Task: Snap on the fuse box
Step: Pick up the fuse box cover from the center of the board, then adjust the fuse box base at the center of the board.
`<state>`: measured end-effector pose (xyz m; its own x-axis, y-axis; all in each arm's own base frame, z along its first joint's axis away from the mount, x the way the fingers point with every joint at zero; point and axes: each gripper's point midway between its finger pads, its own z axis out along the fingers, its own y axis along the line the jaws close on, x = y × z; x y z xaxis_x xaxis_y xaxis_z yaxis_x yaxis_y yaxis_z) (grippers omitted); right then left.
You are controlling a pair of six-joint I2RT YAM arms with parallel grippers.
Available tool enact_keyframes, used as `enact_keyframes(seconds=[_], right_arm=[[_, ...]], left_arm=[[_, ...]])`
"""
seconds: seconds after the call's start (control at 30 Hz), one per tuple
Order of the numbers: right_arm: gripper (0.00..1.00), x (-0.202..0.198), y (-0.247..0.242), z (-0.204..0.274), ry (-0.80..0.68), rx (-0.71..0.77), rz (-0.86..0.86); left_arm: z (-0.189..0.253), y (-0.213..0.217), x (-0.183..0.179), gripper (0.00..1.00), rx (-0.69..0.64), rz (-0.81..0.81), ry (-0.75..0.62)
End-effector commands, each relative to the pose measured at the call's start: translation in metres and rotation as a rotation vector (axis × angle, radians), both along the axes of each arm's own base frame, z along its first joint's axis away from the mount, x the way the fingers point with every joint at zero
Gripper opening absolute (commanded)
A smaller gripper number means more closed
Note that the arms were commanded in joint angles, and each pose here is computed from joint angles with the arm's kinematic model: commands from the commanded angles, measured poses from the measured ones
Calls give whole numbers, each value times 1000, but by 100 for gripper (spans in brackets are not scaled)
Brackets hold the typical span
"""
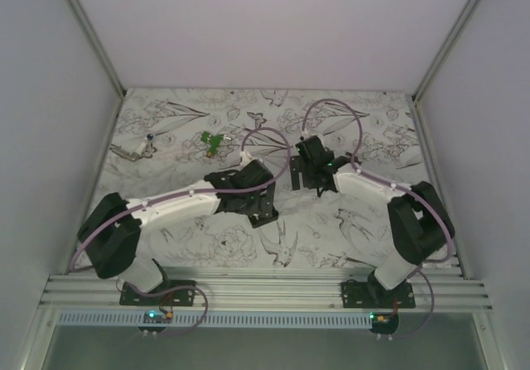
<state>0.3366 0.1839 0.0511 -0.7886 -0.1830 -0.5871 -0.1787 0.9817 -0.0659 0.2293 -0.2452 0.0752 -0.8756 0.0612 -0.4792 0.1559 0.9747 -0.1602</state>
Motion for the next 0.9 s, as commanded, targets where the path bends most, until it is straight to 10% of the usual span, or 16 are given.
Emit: enact_keyframes(seconds=[0.0, 0.43, 0.87], right_arm=[[88, -2, -20, 21, -73, 3, -60], [91, -28, -51, 34, -137, 44, -112], [92, -34, -56, 49, -187, 67, -107]], left_arm=[[-7, 10, 18, 100, 152, 7, -32], [-11, 11, 101, 94, 195, 73, -29], [-49, -24, 70, 93, 212, -109, 117]])
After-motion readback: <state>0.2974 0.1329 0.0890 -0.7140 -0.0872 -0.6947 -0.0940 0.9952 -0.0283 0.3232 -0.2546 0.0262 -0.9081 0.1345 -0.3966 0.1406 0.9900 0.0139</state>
